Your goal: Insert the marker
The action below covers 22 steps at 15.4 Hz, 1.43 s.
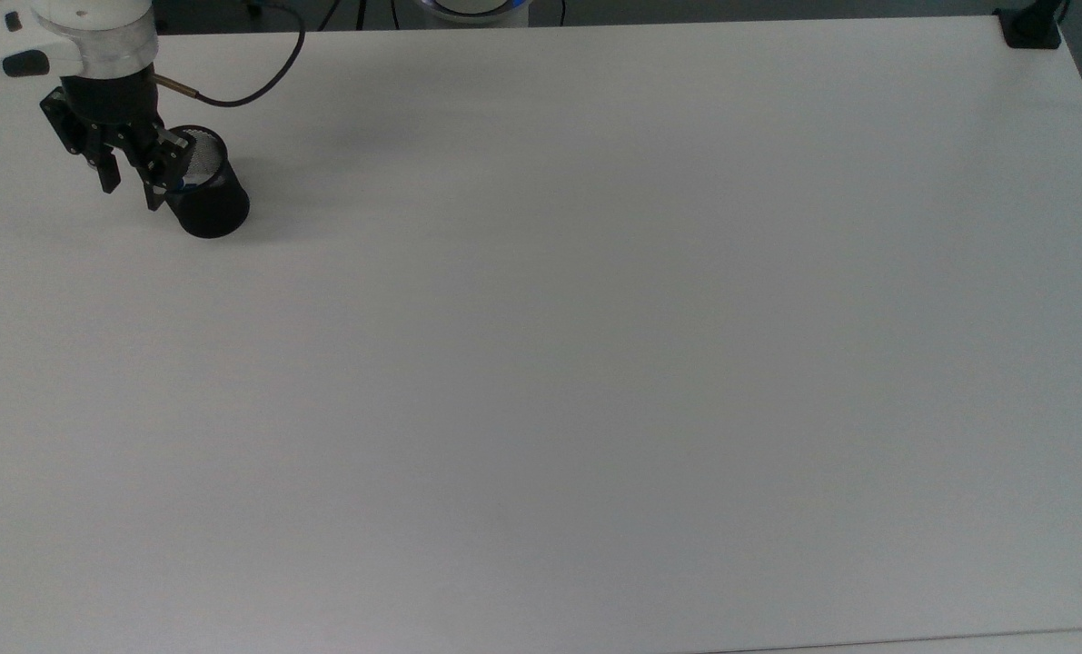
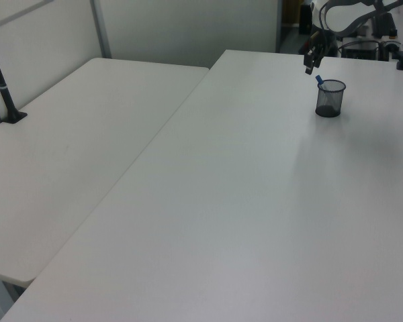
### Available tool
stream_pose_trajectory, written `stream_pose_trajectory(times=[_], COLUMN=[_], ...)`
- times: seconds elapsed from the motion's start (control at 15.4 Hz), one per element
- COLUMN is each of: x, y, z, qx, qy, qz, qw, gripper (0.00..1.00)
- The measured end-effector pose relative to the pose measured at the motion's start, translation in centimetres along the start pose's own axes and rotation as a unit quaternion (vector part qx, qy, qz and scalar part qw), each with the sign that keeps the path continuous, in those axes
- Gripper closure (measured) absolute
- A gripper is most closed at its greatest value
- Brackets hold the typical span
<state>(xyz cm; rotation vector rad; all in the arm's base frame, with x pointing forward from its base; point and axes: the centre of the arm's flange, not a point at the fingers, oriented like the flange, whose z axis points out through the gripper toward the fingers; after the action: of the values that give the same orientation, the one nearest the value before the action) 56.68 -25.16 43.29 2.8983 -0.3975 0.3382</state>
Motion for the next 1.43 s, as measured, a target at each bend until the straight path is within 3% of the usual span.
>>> stream_pose_trajectory(times=[0.06, 0.19, 0.39, 0.52, 0.97, 1.43], x=[0.0, 0.0, 0.0, 0.1, 1.8, -0.7], y=[0.0, 0.0, -0.1, -0.9, -9.4, -18.8], z=[0.0, 0.0, -0.2, -0.8, -7.8, -13.7], qx=[0.000, 0.000, 0.001, 0.007, 0.035, 0.053], qy=[0.000, 0.000, -0.003, -0.020, -0.069, -0.140], qz=[0.000, 0.001, 0.000, -0.007, -0.029, -0.106], qw=[1.0000, 1.0000, 1.0000, 0.9997, 0.9966, 0.9831], gripper=[0.46, 0.27, 0.18, 0.03, 0.00, 0.00])
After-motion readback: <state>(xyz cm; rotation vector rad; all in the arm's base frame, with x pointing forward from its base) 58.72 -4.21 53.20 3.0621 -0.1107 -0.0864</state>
